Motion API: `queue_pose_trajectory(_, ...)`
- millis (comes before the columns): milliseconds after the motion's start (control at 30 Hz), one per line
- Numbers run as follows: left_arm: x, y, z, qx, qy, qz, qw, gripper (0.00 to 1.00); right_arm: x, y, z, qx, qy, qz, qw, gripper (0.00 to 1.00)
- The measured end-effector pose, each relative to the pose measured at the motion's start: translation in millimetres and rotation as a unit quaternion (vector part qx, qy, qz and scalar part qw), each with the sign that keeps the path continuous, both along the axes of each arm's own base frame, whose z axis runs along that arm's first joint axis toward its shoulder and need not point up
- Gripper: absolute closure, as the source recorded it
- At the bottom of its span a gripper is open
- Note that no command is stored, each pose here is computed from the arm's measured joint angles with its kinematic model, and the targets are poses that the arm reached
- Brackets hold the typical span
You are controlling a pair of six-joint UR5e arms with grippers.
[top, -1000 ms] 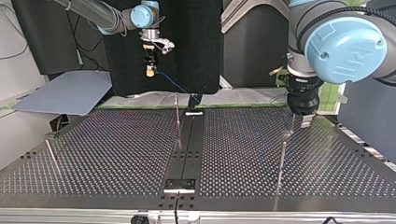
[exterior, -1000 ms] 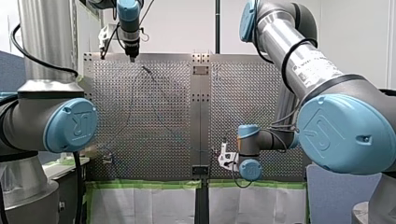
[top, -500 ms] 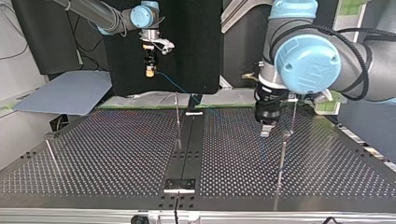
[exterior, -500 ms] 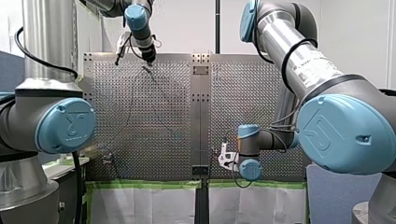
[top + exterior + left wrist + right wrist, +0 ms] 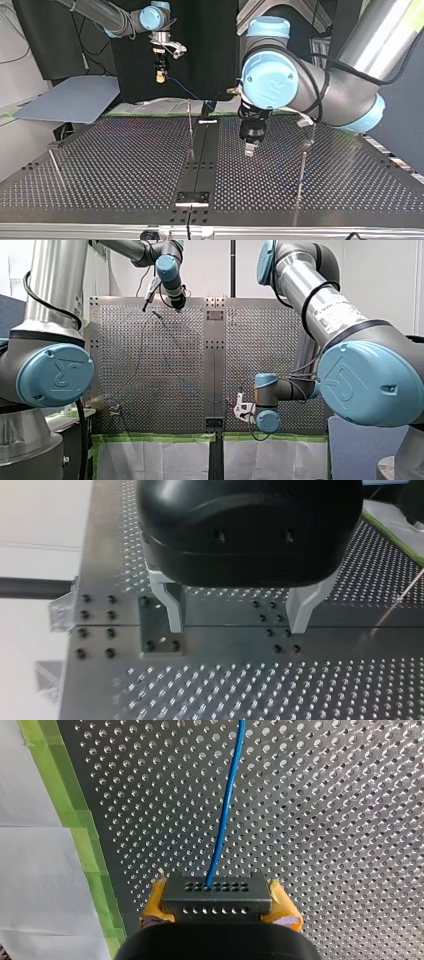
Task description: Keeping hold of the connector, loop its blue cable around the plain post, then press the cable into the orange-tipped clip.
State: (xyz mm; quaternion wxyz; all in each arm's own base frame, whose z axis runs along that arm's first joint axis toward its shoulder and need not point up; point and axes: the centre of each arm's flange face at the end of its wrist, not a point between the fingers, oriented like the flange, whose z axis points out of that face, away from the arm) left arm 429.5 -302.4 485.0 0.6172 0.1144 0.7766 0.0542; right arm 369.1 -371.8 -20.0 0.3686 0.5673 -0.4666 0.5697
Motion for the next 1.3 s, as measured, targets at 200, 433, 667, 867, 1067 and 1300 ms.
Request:
queue_pose_trajectory(200,20.3,-8.2,-25.2,0.006,0.000,0.011,0.9999,0.00,-0.1,0.2,0.0,0.000,0.001,0.000,1.0000,0.87)
queue_pose_trajectory(433,53.7,5.0,-57.2,0.017,0.017,0.027,0.9993,0.00,-0.1,0.2,-0.1,0.000,0.001,0.000,1.0000,0.87)
queue_pose_trajectory(667,77.5,13.3,-92.3,0.044,0.037,0.048,0.9972,0.00,-0.1,0.2,-0.1,0.000,0.002,0.000,1.0000,0.87)
queue_pose_trajectory(867,84.5,13.9,-117.3,0.066,0.057,0.060,0.9944,0.00,-0.4,0.7,-0.6,0.002,0.003,0.000,1.0000,0.87)
queue_pose_trajectory(1067,87.6,21.4,-120.2,0.076,0.054,0.088,0.9918,0.00,-0.5,0.8,-0.7,0.003,0.004,0.000,1.0000,0.87)
queue_pose_trajectory(1300,92.7,32.8,-120.3,0.095,0.045,0.115,0.9877,0.00,-0.7,1.0,-0.8,0.003,0.005,0.000,1.0000,0.87)
